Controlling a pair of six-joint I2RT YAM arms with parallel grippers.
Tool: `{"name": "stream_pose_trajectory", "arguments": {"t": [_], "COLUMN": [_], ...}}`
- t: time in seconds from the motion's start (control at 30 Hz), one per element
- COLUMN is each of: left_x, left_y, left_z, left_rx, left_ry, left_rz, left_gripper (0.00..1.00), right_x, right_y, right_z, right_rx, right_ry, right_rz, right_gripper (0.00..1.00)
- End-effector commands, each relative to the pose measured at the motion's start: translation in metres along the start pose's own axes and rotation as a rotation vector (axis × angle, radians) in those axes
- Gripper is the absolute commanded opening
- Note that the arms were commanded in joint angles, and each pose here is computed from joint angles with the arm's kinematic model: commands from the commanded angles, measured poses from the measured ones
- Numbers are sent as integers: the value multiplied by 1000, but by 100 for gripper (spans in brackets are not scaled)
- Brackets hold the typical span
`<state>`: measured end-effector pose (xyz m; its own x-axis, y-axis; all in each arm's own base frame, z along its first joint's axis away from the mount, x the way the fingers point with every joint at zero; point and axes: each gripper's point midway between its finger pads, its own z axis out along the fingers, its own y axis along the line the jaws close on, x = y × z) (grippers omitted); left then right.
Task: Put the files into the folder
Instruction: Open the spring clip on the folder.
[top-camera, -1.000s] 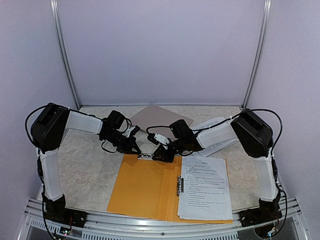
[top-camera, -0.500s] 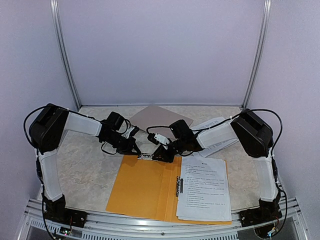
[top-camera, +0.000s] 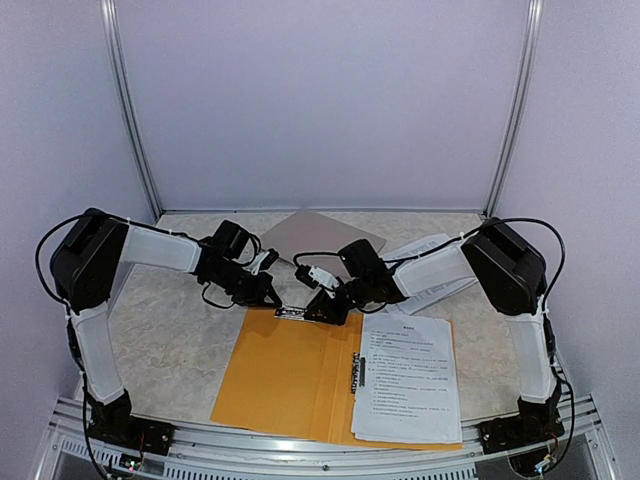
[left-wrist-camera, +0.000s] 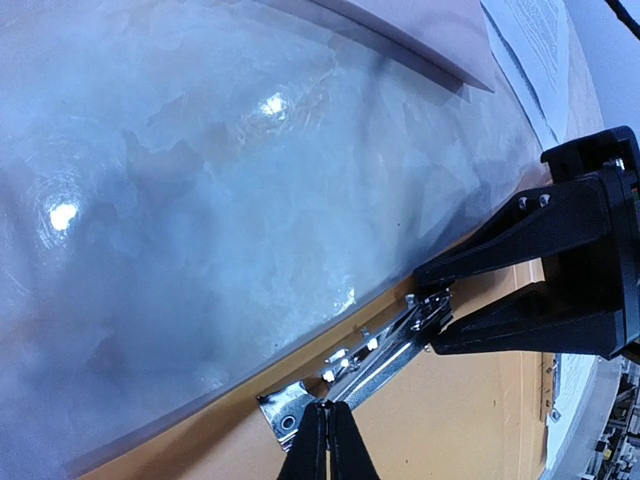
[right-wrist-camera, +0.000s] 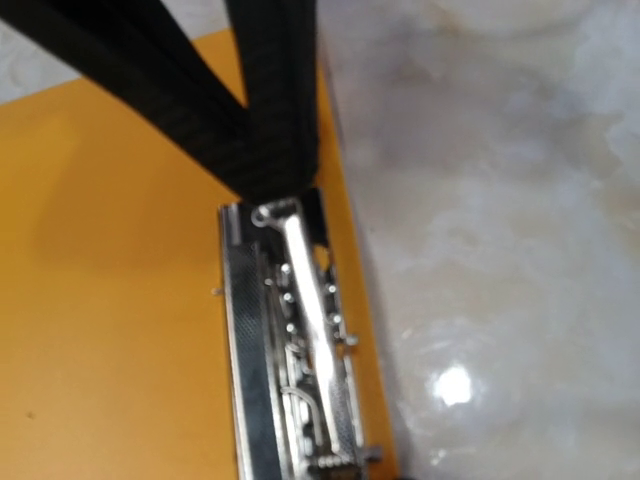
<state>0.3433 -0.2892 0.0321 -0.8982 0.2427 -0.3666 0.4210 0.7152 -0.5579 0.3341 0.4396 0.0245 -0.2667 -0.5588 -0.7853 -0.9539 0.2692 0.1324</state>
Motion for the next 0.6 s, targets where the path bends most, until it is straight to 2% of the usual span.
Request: {"name": "stream_pose_trajectory", "arguments": {"t": [0.0, 0.17, 0.4, 0.57], "left_x": [45, 21, -4, -16], "left_y": [11, 1, -20, -30], "left_z": [-1, -5, -15, -21], "left_rx": [-78, -63, -11, 6], "left_ry": [154, 116, 61, 28], "left_rz": [-86, -72, -87, -105], "left_gripper": [0, 0, 0, 0], "right_x": [65, 51, 10, -17], "right_y": [-17, -11, 3, 13], "right_z": [5, 1, -14, -27], "right_rx": [113, 81, 11, -30], "right_ry": [193, 161, 62, -14], "right_rz": [110, 94, 45, 36], "right_gripper": [7, 14, 42, 52]}}
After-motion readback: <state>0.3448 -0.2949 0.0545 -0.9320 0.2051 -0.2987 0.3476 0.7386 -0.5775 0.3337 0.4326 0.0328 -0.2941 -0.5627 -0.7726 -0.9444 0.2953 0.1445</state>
